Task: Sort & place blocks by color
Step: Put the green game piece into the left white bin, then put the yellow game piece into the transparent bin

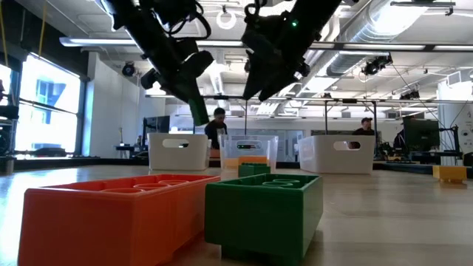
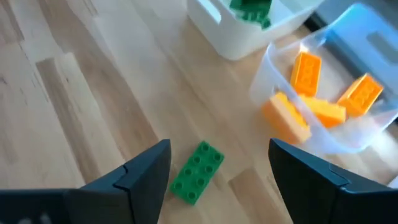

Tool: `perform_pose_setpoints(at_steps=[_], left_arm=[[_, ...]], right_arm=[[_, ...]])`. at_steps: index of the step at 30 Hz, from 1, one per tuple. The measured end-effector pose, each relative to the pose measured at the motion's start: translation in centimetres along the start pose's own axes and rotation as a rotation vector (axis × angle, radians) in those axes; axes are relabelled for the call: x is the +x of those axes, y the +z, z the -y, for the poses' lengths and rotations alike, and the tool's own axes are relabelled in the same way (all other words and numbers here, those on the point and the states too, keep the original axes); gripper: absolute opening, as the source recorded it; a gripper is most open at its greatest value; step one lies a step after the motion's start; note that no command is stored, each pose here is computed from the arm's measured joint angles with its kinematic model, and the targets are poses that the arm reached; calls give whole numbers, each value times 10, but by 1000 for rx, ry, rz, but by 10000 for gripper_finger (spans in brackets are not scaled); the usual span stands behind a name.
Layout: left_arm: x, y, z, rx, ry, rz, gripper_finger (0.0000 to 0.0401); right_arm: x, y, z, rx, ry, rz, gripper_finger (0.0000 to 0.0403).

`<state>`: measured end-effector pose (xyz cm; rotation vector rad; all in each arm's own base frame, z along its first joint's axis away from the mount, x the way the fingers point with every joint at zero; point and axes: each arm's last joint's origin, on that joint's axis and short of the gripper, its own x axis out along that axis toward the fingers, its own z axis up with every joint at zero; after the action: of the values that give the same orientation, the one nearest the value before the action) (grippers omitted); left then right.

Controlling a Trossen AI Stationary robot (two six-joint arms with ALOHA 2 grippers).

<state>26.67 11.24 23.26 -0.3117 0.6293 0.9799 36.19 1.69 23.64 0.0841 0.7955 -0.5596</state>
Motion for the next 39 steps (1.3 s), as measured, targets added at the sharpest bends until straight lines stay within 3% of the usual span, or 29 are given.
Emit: perform_pose_setpoints(at_steps=[8,17,23,29,33,39], left_arm=[[13,8,-28,-7,123,-7,81],[23,11,-51,-54,121,-82,112],[25,12,-56,-51,132,-82,139],[25,13,-56,-35,126,-76,167],[25,13,-54,-39,100,-77,179],[25,18,-48,-50,-76,-70,183]], right_arm=[[-1,-15,5,59,-11,-157,259],[-9,-33,6,80,-73,-313,259],[-18,-45,1,59,-85,-406,259],[-30,-58,-1,26,-175,-461,259],[-40,-68,2,-18,-268,-519,259],[-47,-85,11,-64,-395,-610,259]])
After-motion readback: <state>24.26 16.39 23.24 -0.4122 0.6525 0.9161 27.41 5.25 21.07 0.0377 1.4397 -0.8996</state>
